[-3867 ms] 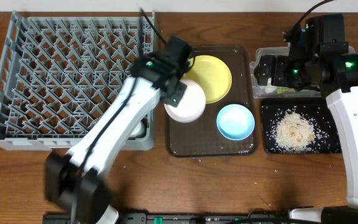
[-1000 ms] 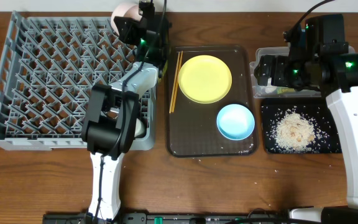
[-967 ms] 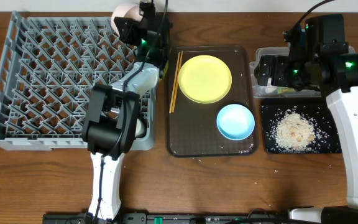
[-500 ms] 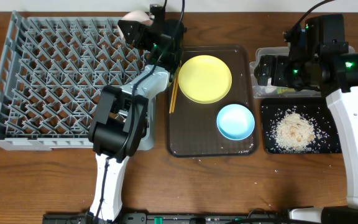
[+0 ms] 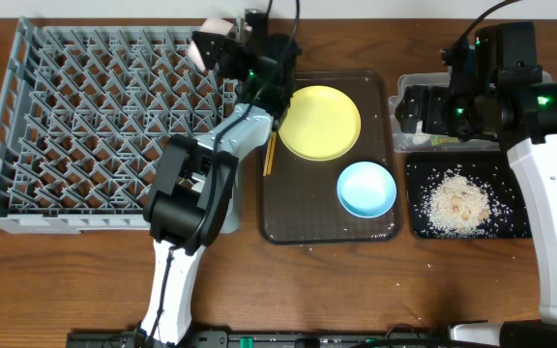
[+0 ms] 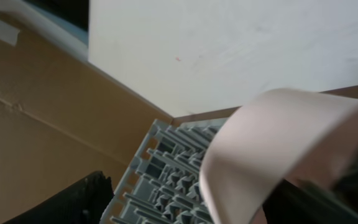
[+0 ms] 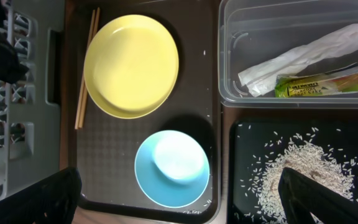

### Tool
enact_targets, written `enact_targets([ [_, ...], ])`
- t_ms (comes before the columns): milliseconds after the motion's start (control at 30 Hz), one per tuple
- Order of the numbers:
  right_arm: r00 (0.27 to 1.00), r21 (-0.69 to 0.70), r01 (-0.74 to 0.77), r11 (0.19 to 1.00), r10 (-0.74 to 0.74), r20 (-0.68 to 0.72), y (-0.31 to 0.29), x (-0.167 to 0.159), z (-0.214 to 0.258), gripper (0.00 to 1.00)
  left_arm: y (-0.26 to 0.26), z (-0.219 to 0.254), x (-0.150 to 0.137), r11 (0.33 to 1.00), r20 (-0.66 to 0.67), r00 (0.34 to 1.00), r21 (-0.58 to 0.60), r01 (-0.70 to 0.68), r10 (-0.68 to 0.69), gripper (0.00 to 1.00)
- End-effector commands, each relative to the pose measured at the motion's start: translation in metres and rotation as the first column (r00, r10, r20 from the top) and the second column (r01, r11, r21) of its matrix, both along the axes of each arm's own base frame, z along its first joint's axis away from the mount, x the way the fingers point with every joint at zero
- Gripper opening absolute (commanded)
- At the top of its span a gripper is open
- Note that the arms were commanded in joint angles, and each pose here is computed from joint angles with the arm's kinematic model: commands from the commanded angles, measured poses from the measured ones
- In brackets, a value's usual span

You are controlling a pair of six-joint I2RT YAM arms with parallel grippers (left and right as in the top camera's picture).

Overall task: Sort waste into correct bins and load items into the dishwasher
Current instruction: 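Stand the pink bowl upright in the rack and open the left gripper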

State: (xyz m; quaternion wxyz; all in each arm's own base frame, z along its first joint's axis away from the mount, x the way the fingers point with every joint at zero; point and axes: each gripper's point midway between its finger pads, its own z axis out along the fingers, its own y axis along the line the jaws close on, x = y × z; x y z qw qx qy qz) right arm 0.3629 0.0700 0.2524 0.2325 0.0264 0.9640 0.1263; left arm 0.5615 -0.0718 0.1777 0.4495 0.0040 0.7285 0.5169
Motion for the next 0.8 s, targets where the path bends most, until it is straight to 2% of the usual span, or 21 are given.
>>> enact_targets([
  [0,1.0,-0.003,-0.002,1.0,0.002,0.009,0.0,0.002,0.003,0.99,-0.015,0.004,0.001,0.999,0.037,0.999,-0.03,0.037,-0.036,0.81],
  [267,1.0,-0.003,-0.002,1.0,0.002,0.009,0.0,0.002,0.003,0.99,-0.033,0.004,-0.002,0.997,0.031,0.997,-0.03,0.072,-0.071,0.84],
  [400,1.0,-0.003,-0.002,1.0,0.002,0.009,0.0,0.002,0.003,0.99,-0.04,0.012,-0.004,0.992,0.118,0.99,-0.092,0.086,-0.075,0.87],
  [567,1.0,-0.003,-0.002,1.0,0.002,0.009,0.0,0.002,0.003,0.99,-0.062,0.033,-0.011,0.978,0.128,0.981,-0.128,0.163,-0.147,0.88],
  [667,1.0,-0.003,-0.002,1.0,0.002,0.009,0.0,0.002,0.003,0.99,-0.073,0.037,-0.016,0.946,0.104,0.969,-0.214,0.242,-0.224,0.87],
  [767,1.0,-0.003,-0.002,1.0,0.002,0.009,0.0,0.002,0.003,0.99,-0.083,0.039,-0.025,0.877,0.071,0.946,-0.356,0.322,-0.318,0.87],
])
